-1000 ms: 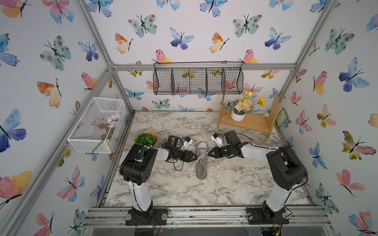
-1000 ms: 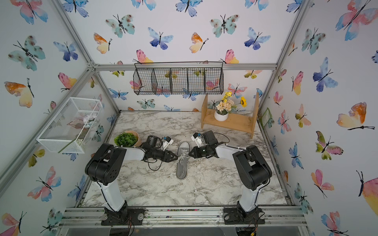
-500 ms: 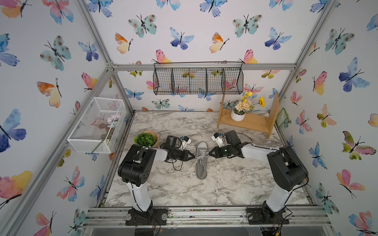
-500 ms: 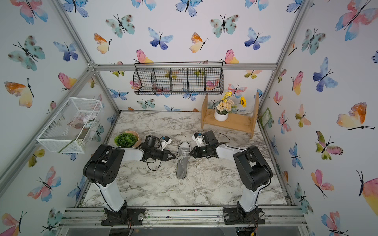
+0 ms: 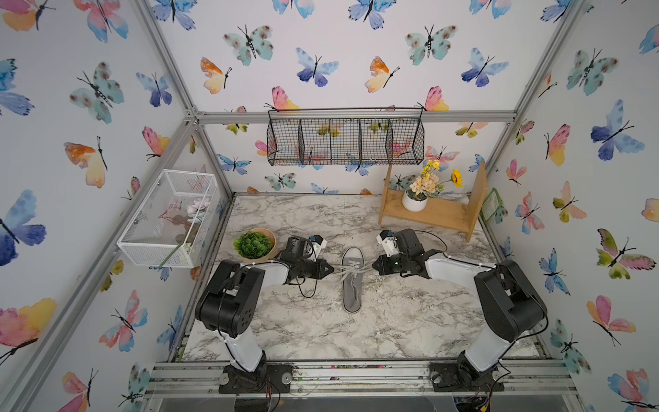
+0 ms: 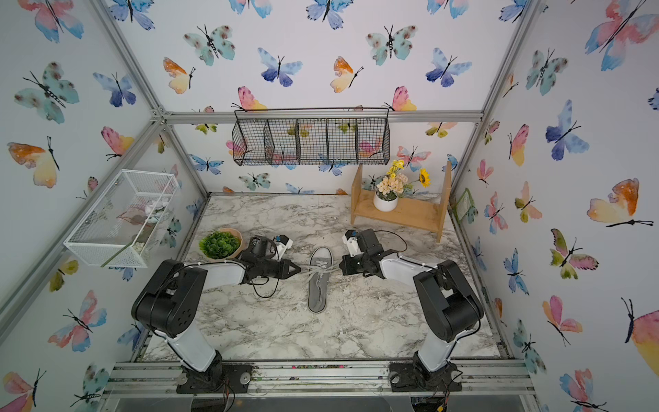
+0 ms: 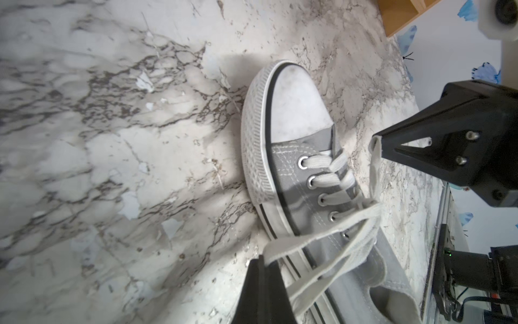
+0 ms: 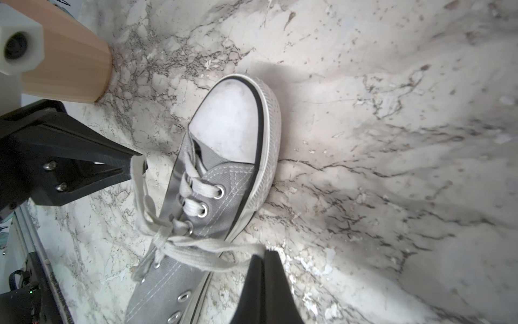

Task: Tie the shoes
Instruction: Tie the shoelace on the shoe.

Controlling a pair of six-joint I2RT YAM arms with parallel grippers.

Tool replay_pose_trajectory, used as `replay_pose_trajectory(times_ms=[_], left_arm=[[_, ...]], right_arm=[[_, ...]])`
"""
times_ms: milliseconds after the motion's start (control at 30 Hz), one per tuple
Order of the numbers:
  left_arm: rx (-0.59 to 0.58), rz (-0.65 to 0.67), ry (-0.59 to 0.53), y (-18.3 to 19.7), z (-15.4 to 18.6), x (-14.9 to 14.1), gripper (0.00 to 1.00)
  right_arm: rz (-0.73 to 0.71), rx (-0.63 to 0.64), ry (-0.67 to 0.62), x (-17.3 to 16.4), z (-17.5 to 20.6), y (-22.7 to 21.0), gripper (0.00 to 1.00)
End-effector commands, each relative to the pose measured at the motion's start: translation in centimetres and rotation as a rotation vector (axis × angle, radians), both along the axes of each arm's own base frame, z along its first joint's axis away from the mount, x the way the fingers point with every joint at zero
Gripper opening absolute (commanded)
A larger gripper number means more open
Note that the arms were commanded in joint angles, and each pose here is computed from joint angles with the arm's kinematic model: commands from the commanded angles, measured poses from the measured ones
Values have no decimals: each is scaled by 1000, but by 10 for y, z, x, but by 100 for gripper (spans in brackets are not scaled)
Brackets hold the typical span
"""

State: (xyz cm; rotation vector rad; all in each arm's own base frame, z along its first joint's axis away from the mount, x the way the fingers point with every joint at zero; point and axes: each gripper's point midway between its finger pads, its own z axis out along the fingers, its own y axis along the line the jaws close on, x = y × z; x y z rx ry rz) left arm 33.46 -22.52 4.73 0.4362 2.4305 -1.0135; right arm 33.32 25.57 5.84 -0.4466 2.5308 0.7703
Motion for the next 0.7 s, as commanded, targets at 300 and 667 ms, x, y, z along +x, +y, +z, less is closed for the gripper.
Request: replay_pose_trajectory(times_ms=[300,667], left_arm=[[123,82,19,22,-14,1,0],[191,122,30,34,-26,1,0]], right_arm=[[-60,-129,4,-1,-20,-23,4],[-101,-212,-12,0,-29,-38,4]])
